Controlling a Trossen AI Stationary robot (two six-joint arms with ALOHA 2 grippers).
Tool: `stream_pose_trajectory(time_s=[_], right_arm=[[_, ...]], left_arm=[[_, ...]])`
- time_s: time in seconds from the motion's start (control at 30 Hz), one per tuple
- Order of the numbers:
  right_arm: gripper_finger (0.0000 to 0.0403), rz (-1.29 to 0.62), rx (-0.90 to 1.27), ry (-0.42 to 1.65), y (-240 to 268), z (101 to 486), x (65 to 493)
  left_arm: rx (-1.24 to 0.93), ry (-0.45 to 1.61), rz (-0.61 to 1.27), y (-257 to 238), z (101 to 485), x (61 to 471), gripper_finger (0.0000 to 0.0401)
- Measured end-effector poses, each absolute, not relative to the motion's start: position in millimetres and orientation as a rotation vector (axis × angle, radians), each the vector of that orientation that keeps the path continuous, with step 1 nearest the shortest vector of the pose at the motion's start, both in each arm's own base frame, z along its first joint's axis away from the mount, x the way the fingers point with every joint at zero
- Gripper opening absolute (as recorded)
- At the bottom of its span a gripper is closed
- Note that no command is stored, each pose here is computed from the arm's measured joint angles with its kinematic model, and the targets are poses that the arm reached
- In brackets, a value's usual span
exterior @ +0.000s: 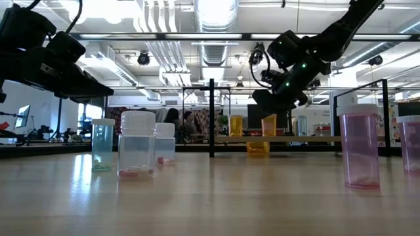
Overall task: Pick and place medicine bottles onto shelf by color
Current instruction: Put the top pink pill bottle on the shelf
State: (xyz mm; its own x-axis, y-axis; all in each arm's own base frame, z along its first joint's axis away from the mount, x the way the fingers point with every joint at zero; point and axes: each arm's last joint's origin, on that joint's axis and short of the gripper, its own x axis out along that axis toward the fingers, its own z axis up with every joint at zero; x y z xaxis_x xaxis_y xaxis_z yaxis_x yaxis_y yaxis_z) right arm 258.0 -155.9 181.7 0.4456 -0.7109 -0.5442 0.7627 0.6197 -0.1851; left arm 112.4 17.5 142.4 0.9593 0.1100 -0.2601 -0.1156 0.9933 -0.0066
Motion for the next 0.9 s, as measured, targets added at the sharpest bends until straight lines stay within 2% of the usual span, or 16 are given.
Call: stream_pose_trajectory(time_s=[0.2,0.4,0.73,0.9], right_arm=[[0.0248,-0.861,0.058,0.569,-133.1,216.8,248.2],[0.0232,-0.654,0.055,0.572,-66.2,246.1,232.8],[0.0228,-0.142,0.047,0.740,62.0,232.0,184.1],[0.0228,-0.064,0.128,0.850,92.6,224.0,159.3]], left_arm=[[-0.022,0.262,0.115,17.5,142.5,112.4,0.0000],[-0.022,0.262,0.114,17.5,142.5,112.4,0.0000],[-0.021,0.262,0.114,17.5,142.4,112.4,0.0000],[-0.022,0.263,0.114,17.5,142.4,112.4,0.0000]])
